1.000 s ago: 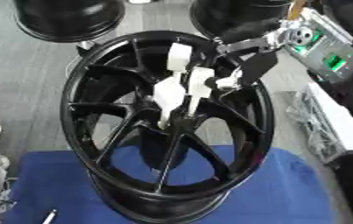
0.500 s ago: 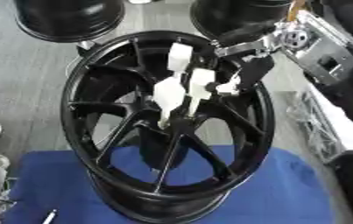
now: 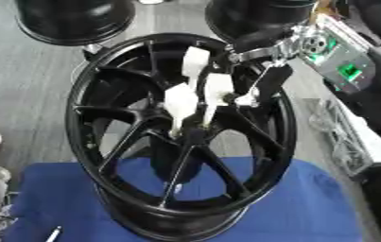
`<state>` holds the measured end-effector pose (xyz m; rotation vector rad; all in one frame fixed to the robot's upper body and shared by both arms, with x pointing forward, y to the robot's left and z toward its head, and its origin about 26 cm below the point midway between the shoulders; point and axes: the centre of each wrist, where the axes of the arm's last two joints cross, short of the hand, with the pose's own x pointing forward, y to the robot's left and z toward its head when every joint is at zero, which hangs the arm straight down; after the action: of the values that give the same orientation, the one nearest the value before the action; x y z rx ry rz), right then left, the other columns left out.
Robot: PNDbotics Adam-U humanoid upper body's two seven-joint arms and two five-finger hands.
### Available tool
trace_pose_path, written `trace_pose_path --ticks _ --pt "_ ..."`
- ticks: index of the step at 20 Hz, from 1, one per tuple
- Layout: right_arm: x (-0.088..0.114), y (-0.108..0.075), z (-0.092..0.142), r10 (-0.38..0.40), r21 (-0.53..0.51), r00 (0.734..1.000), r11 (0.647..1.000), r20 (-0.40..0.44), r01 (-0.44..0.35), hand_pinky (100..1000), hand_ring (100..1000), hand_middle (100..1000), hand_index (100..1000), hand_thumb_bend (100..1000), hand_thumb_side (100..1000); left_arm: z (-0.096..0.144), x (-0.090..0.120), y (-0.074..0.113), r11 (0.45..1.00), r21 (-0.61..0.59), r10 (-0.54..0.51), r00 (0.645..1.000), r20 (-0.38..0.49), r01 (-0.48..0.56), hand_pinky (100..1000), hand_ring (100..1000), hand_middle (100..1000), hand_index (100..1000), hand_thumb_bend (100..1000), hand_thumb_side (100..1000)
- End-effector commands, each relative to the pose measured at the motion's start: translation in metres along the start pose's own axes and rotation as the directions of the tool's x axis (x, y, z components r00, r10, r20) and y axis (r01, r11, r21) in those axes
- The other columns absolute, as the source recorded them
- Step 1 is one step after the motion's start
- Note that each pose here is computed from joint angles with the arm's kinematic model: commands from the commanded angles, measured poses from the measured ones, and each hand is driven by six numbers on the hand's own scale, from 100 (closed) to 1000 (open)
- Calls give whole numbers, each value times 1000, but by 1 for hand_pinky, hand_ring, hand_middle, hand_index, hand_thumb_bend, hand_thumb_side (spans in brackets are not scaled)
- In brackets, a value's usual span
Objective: Pull the pin out of the wheel hub.
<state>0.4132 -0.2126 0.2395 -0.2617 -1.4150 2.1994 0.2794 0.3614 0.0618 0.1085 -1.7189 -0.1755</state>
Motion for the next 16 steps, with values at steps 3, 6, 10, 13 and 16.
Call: trace_pose_path --ticks 3,6,10,13,16 --pt "-1 2 14 51 6 999 999 -5 -51 725 666 547 895 100 282 -3 9 3 1000 -7 -17 999 29 17 688 1000 618 760 510 564" --pt "2 4 16 52 -15 999 999 -6 -52 714 647 509 873 100 277 -3 9 2 1000 -8 -17 999 31 17 688 1000 618 760 509 564" --pt "4 3 17 55 -57 999 997 -3 -55 700 619 460 831 100 273 -3 9 2 1000 -9 -16 999 31 16 689 1000 618 760 508 564" --pt "5 2 18 60 -103 998 993 -1 -60 691 597 424 787 100 267 -3 9 2 1000 -9 -16 999 31 16 689 1000 618 760 508 565" --pt "6 -1 21 61 -162 998 985 4 -60 680 577 398 705 100 259 -3 9 2 1000 -8 -16 999 31 16 689 1000 618 760 507 565"
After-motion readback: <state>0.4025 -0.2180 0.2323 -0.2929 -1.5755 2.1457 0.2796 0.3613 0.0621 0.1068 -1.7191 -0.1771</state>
